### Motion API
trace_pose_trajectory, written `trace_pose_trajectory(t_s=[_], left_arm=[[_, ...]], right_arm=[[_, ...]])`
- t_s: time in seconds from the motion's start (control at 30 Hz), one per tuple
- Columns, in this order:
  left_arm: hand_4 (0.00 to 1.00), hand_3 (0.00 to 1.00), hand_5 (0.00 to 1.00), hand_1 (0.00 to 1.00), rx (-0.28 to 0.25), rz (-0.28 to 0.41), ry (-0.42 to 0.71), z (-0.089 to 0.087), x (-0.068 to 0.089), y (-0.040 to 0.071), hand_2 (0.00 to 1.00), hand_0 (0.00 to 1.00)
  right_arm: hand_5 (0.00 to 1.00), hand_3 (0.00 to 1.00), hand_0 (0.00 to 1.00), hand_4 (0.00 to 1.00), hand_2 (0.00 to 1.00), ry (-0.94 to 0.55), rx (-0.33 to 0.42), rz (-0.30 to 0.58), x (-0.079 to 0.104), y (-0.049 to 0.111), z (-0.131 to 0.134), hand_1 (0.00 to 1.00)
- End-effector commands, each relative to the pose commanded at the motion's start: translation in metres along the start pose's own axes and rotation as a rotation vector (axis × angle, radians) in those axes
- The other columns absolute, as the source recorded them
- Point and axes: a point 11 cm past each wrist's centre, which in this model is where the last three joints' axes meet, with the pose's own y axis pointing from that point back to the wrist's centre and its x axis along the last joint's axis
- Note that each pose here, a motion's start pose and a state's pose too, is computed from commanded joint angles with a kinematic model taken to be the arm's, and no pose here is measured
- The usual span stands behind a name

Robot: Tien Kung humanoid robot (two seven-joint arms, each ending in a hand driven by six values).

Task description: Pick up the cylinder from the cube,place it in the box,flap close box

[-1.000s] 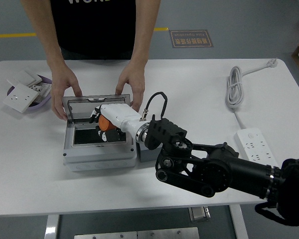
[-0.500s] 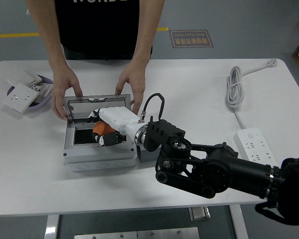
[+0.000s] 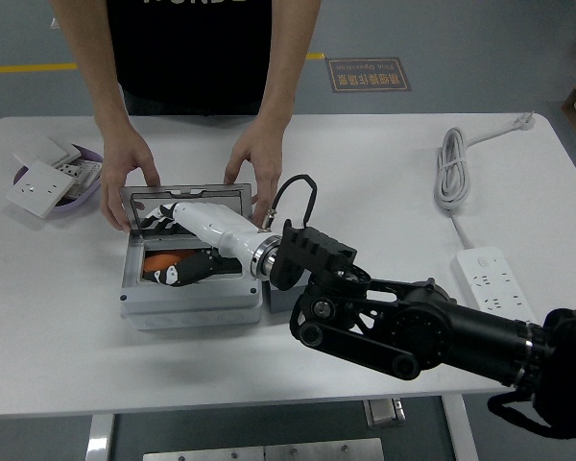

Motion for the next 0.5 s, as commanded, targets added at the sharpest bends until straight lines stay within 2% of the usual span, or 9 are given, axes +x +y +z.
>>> trace_pose_trajectory(t_s=[0.13, 0.2, 0.27, 0.37, 0.5], left_arm=[[0.002, 0.951, 0.002, 0.852, 0.002, -0.002, 0.000, -0.001, -0.001, 0.000, 0.854, 0.923], [0.002, 0.951, 0.002, 0.852, 0.000, -0.002, -0.002, 0.000, -0.001, 0.000, 0.854, 0.923], [0.002, 0.951, 0.002, 0.852, -0.002, -0.002, -0.002, 0.001, -0.001, 0.000, 0.854, 0.923], [0.002, 0.951, 0.002, 0.852, -0.005, -0.002, -0.004, 0.003, -0.001, 0.000, 0.854, 0.923], [0.002, 0.951, 0.002, 0.852, -0.005, -0.001, -0.004, 0.003, -0.001, 0.000, 0.854, 0.923]], right_arm=[[0.372, 0.800, 0.845, 0.891, 0.754, -0.067, 0.057, 0.068, 0.032, 0.001, -0.017, 0.720], [0.372, 0.800, 0.845, 0.891, 0.754, -0.073, 0.062, 0.116, 0.053, 0.000, -0.017, 0.720], [0.356, 0.782, 0.835, 0.861, 0.745, -0.071, 0.049, 0.143, 0.065, -0.002, -0.011, 0.716], [0.356, 0.782, 0.835, 0.861, 0.745, -0.065, 0.010, 0.162, 0.074, -0.006, 0.006, 0.716], [0.350, 0.774, 0.828, 0.852, 0.735, -0.050, -0.059, 0.150, 0.072, -0.008, 0.033, 0.710]])
